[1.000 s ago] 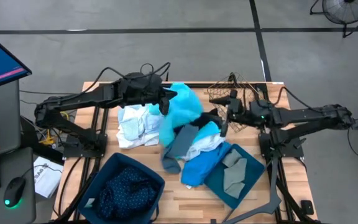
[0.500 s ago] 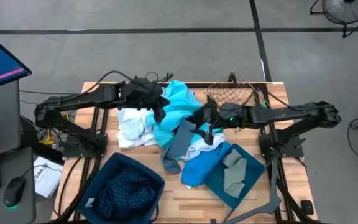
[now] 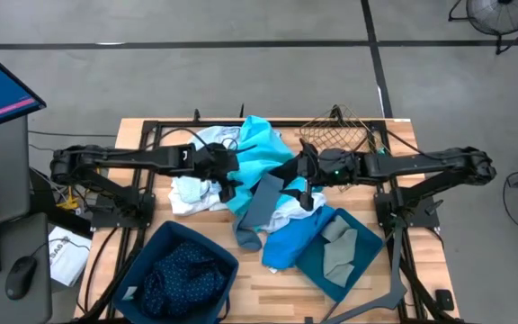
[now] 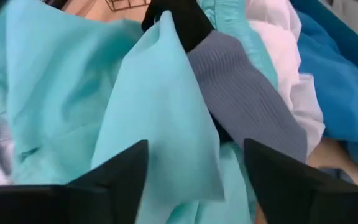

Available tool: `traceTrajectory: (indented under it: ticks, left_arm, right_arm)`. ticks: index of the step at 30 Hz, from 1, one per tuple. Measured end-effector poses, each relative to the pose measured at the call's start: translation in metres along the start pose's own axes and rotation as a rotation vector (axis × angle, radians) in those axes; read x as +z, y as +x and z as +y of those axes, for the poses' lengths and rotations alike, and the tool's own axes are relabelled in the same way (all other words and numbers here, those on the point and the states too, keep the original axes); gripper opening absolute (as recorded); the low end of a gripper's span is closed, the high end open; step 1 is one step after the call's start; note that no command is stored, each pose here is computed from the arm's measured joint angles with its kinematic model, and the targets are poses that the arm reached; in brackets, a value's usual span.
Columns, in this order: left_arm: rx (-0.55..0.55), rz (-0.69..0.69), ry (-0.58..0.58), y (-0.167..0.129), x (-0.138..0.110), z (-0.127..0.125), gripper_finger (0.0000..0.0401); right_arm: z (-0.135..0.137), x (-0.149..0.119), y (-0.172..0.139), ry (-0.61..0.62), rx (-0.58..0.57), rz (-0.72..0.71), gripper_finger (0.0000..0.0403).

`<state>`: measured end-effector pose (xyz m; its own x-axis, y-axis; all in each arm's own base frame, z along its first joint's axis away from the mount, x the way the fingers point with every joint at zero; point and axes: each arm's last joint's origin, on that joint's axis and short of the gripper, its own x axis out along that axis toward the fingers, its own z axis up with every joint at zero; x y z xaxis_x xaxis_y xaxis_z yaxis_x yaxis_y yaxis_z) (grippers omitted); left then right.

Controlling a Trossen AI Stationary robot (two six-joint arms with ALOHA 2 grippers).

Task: Pick & Place Cloths
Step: Put the light shorts into the wire basket

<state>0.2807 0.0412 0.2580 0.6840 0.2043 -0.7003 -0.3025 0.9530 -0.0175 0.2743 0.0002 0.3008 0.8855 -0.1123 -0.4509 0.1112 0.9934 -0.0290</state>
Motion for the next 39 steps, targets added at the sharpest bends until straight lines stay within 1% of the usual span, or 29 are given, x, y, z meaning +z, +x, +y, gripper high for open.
traceTrajectory:
  ticks: [3, 6, 10, 14, 18, 20, 22, 24, 26, 27, 30, 32, 39]
  left_arm:
    - [-0.006, -0.031, -0.008, 0.008, -0.009, 0.000, 0.0287]
    - [0.026, -0.001, -0.011, 0.015, -0.022, 0.004, 0.0303]
    - [0.044, 0.079, -0.033, 0.034, -0.039, 0.005, 0.0304]
    - [0.048, 0.111, -0.031, 0.058, -0.045, 0.002, 0.0301]
    - [0.080, 0.199, -0.096, 0.083, -0.059, 0.002, 0.0289]
    - [0.085, 0.230, -0.141, 0.092, -0.064, 0.002, 0.0264]
    - [0.089, 0.264, -0.172, 0.096, -0.069, 0.002, 0.0216]
    - [0.088, 0.266, -0.204, 0.096, -0.070, 0.002, 0.0146]
    - [0.086, 0.248, -0.234, 0.094, -0.067, 0.002, 0.0059]
    - [0.086, 0.238, -0.247, 0.092, -0.065, 0.002, 0.0030]
    - [0.062, 0.149, -0.282, 0.079, -0.052, 0.001, 0.0008]
    - [0.045, 0.093, -0.300, 0.065, -0.044, 0.000, 0.0002]
    - [0.034, -0.204, -0.337, -0.004, -0.006, 0.001, 0.0000]
  right_arm:
    - [0.000, 0.000, -0.001, 0.016, 0.000, 0.000, 0.0368]
    - [0.000, 0.000, -0.001, 0.028, 0.000, 0.004, 0.0368]
    - [0.000, 0.000, -0.001, 0.031, 0.000, 0.003, 0.0368]
    - [0.000, 0.000, -0.001, 0.034, 0.001, 0.003, 0.0368]
    - [0.000, 0.000, -0.001, 0.055, 0.001, 0.006, 0.0368]
    - [0.001, -0.001, -0.001, 0.055, 0.004, 0.008, 0.0368]
    - [0.001, -0.001, -0.001, 0.053, 0.006, 0.008, 0.0368]
    - [0.002, -0.001, -0.001, 0.056, 0.007, 0.008, 0.0368]
    - [0.002, -0.001, -0.001, 0.071, 0.009, 0.010, 0.0368]
    - [0.002, -0.001, -0.001, 0.074, 0.009, 0.012, 0.0368]
    - [0.002, -0.001, -0.001, 0.075, 0.009, 0.012, 0.0368]
    - [0.002, -0.001, -0.001, 0.075, 0.008, 0.011, 0.0368]
    - [0.002, 0.003, -0.001, 0.077, 0.007, -0.030, 0.0368]
